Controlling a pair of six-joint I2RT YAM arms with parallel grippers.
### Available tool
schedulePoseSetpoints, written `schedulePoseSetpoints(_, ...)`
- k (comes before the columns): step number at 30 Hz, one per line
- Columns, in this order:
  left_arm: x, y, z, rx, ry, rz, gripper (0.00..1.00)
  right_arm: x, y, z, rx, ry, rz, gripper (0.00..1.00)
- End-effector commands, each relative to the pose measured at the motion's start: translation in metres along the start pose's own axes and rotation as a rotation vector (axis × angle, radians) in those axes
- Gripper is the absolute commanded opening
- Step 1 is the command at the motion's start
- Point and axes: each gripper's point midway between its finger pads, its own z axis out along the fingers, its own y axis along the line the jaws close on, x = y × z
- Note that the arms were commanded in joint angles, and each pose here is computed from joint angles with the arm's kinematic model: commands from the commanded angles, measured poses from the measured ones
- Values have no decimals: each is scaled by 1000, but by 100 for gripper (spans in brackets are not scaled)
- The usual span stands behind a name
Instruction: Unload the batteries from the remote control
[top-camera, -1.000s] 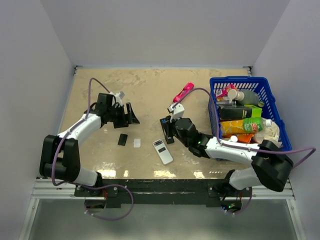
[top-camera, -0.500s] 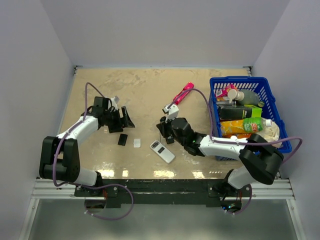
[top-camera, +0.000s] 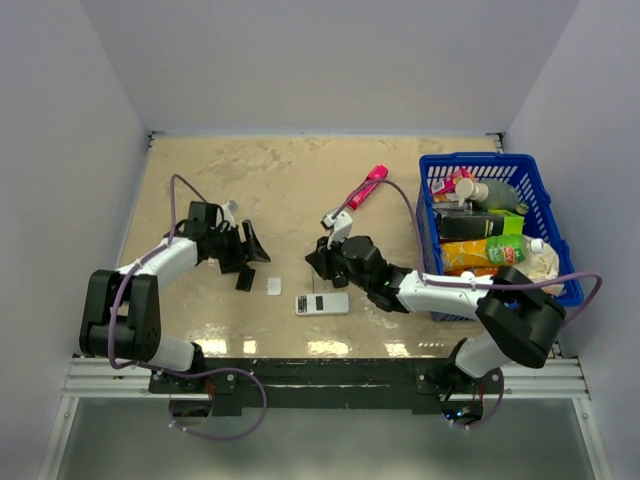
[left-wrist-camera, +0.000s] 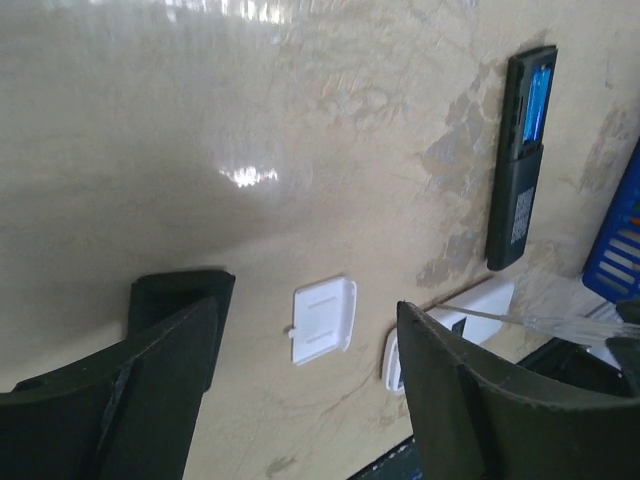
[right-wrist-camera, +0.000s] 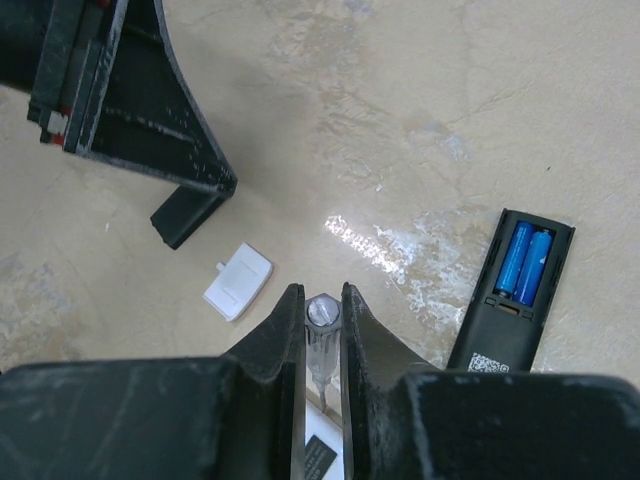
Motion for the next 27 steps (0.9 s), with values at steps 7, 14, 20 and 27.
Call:
schedulePoseSetpoints(7, 44, -24, 2, 143, 55, -45, 69, -51, 30, -34, -112, -175, 98, 0)
schedulePoseSetpoints(14, 59, -24, -7, 163, 59, -36, 67, -55, 53, -68, -275, -337, 54, 0)
schedulePoseSetpoints(20, 72, -30, -8, 212, 76, -73, 66, -43, 56, -63, -304, -334, 57, 0)
schedulePoseSetpoints(27, 81, -28, -6, 183, 87, -66, 64, -37, 72, -57, -342, -346, -6, 0)
